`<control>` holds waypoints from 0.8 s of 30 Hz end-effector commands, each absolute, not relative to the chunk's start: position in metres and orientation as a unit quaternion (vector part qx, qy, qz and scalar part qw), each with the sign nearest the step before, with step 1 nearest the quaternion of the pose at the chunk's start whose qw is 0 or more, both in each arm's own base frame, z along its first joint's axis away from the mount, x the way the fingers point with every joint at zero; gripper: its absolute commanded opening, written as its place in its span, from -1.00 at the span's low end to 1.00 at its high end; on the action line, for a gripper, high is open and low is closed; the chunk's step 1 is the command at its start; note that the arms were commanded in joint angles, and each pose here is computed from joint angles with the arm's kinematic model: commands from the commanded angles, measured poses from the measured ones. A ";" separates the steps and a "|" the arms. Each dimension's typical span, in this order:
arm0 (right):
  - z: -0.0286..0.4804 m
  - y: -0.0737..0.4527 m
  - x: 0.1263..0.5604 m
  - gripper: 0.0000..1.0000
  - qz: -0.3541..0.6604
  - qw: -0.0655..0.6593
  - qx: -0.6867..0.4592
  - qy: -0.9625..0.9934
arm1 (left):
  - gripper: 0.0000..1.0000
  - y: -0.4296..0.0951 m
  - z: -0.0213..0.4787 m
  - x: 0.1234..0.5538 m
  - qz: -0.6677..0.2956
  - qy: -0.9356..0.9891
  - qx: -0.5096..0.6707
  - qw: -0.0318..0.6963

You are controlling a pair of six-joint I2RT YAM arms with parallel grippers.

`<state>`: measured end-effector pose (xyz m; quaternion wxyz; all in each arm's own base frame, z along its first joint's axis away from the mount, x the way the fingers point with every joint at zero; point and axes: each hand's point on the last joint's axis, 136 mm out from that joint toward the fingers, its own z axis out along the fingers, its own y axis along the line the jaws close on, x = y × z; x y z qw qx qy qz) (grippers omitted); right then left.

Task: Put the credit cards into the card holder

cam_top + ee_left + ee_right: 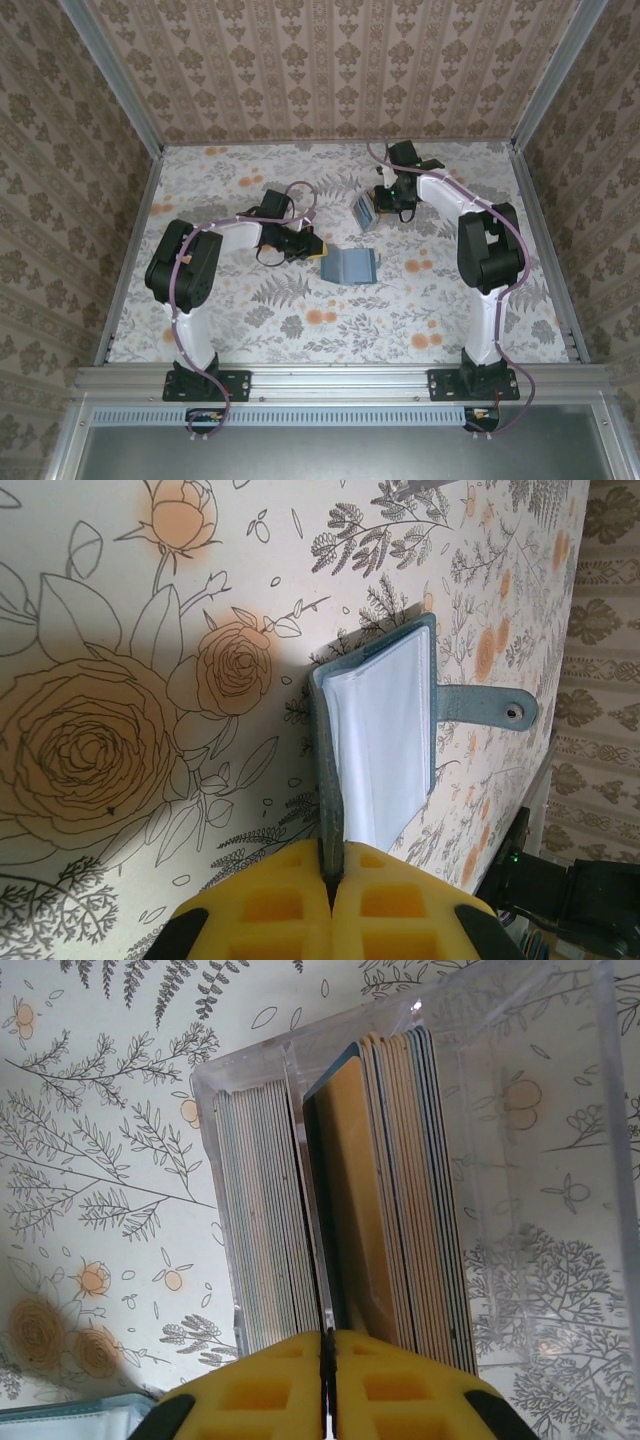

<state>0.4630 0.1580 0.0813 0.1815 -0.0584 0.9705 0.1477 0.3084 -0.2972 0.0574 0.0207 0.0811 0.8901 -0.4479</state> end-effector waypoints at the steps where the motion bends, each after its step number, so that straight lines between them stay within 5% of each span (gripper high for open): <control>1: 0.087 0.156 0.456 -0.84 0.142 0.186 -0.065 0.970 | -0.97 -0.297 0.079 0.311 -0.459 0.882 0.100 0.038; 15: 0.126 0.145 0.449 -1.00 0.144 0.274 -0.039 0.950 | -0.99 -0.293 0.071 0.309 -0.443 0.890 0.104 0.037; 24: 0.132 0.166 0.370 -1.00 0.221 0.244 -0.025 0.944 | -0.96 -0.290 0.050 0.309 -0.415 0.904 0.100 0.036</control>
